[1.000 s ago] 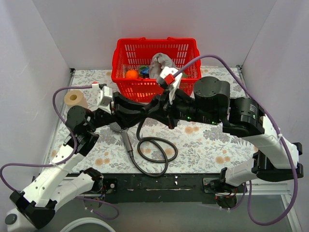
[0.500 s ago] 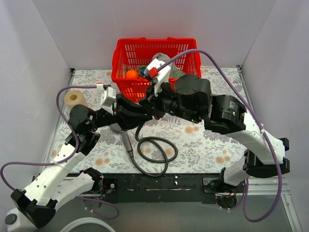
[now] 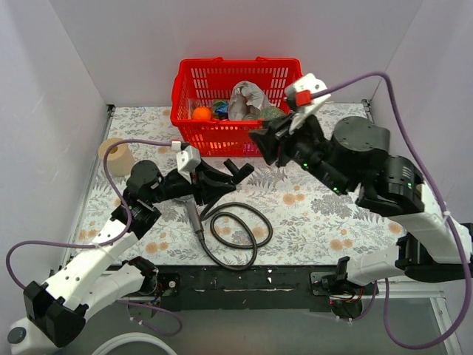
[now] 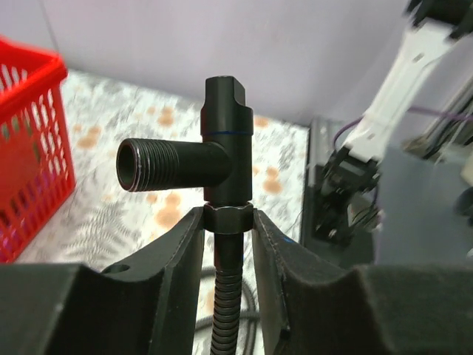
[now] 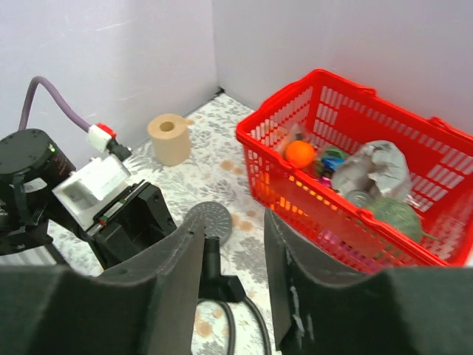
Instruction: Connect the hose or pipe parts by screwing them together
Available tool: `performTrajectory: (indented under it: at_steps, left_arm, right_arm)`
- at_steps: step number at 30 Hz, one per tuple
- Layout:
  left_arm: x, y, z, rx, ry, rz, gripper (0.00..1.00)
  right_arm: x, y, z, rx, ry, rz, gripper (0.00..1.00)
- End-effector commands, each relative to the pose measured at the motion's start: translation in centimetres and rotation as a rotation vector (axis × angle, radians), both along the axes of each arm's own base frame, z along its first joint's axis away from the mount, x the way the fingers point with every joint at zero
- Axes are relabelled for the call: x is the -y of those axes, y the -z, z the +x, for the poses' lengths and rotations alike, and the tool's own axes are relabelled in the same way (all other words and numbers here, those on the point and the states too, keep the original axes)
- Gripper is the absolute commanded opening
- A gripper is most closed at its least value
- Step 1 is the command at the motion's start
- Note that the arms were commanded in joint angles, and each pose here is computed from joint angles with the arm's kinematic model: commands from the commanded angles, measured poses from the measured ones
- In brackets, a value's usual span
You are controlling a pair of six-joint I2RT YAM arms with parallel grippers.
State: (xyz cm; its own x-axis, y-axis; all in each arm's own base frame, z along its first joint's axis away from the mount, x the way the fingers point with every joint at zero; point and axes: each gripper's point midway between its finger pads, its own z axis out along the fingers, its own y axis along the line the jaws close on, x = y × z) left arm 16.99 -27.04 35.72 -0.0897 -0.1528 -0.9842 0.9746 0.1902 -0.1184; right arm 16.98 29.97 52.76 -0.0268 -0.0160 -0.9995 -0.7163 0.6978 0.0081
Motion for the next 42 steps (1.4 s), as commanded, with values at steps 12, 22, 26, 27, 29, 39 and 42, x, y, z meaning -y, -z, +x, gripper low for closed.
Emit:
performTrajectory:
  at_steps: [12,22,26,27,29,39,42]
  left_arm:
    - [1.0,17.6,6.2,0.135,-0.084,0.48,0.41]
    - [0.6,16.2,7.4,-0.045,-0.194,0.483,0.42]
    - [-1.1,11.6,7.2,-0.113,-0.307,0.442,0.66]
    - [-1.9,10.9,7.5,-0.141,-0.362,0.436,0.73]
    - [-3.3,9.8,7.4,-0.169,-0.428,0.438,0.95]
    - [-10.8,7.8,9.3,-0.381,-0.883,0.516,0.98]
    - [-11.5,8.0,8.8,-0.385,-0.91,0.493,0.98]
  right_arm:
    - [9.7,16.0,-0.3,-0.302,0.301,-0.036,0.78]
    - [12.4,21.9,-1.4,-0.422,0.366,-0.061,0.9]
    - [10.4,26.4,-1.4,-0.515,0.348,-0.219,0.94]
    - [10.4,26.8,-1.0,-0.532,0.359,-0.233,0.95]
    - [9.4,27.0,-0.6,-0.538,0.337,-0.248,0.96]
    - [7.4,23.7,0.2,-0.449,0.245,-0.126,0.98]
    - [7.2,23.9,0.2,-0.444,0.234,-0.146,0.98]
